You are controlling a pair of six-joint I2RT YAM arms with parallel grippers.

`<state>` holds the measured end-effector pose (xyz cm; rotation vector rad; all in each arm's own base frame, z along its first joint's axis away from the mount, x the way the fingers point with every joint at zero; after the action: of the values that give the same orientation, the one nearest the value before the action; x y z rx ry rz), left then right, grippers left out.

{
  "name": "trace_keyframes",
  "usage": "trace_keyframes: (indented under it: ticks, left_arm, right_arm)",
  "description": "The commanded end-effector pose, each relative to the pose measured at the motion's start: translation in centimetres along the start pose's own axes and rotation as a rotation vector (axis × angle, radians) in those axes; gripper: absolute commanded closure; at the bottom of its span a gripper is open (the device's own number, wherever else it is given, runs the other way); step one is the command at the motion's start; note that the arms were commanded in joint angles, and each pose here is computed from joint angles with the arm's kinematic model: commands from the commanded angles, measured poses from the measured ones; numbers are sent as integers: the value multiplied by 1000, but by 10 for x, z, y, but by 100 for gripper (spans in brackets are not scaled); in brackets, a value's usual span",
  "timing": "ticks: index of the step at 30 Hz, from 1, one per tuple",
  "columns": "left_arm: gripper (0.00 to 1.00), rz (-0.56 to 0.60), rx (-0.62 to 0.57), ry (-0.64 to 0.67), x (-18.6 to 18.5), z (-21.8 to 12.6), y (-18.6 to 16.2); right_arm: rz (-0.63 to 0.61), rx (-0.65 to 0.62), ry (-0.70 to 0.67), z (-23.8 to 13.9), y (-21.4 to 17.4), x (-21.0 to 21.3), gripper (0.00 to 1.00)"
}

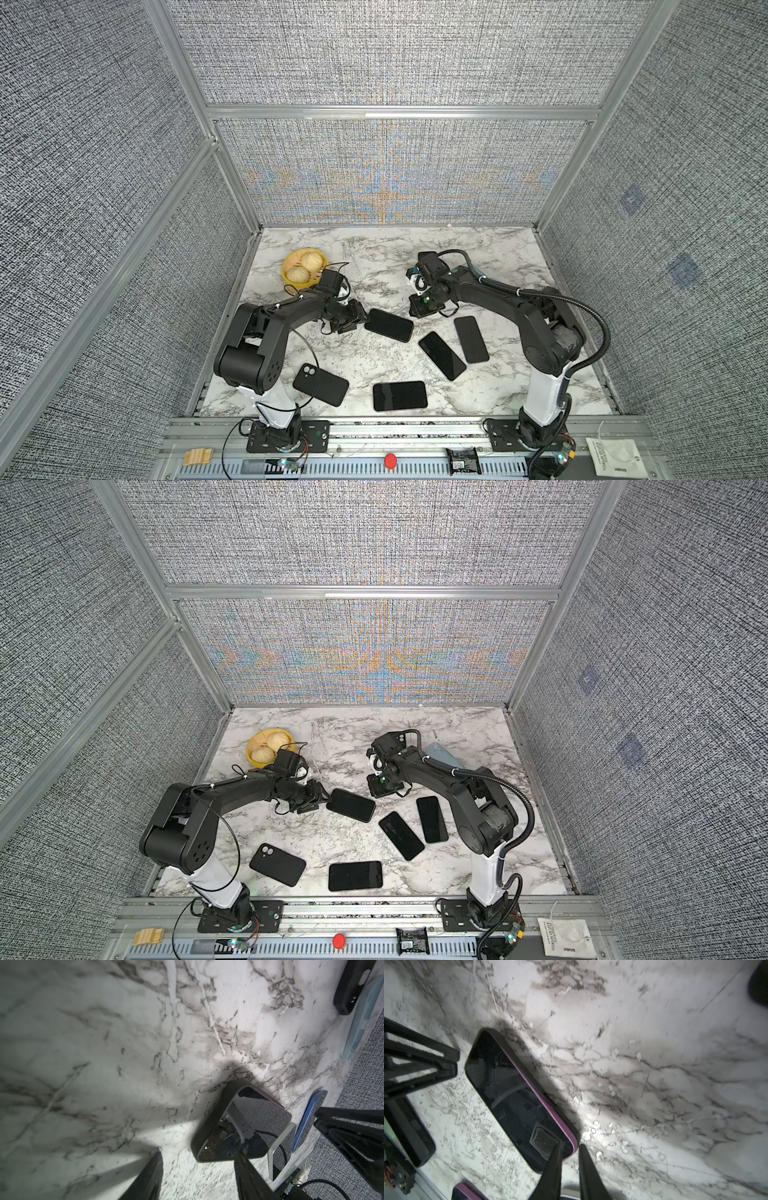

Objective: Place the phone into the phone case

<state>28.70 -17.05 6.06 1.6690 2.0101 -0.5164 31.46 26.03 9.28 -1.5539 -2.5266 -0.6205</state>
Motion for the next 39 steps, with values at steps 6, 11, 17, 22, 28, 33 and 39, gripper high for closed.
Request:
trace_keyframes:
  ticks: [6,11,17,22,28,33,39]
  left_arm:
    - [44,60,-15,81,3,-2,8]
    - [49,61,-3,12,-8,10,16]
    - [56,44,10,2,-3,17,11]
    - [58,29,20,-7,0,21,7]
    - [61,13,23,-14,4,24,3]
    - [62,-1,28,-25,5,27,0]
    - [61,4,5,12,7,20,1]
  right_arm:
    - [2,30,19,6,-16,3,77]
    - [11,34,6,14,-17,-3,75]
    - [22,25,32,18,-11,-1,74]
    - [39,45,53,24,-14,0,76]
    - [52,63,84,27,-24,8,84]
    - [62,78,99,31,-29,11,87]
    - [68,86,104,32,-32,11,87]
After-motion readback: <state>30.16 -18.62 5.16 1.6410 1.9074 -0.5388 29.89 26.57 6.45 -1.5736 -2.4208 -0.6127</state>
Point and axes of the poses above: each gripper's point midway between its finger pads, its own z axis out along the fingers, its own x axis along the line the jaws close on, y = z × x, the point moved 4 cm from there along -z, back along the fingers, and after that the axes turned 1 degree about -z, right-handed, at the moved point
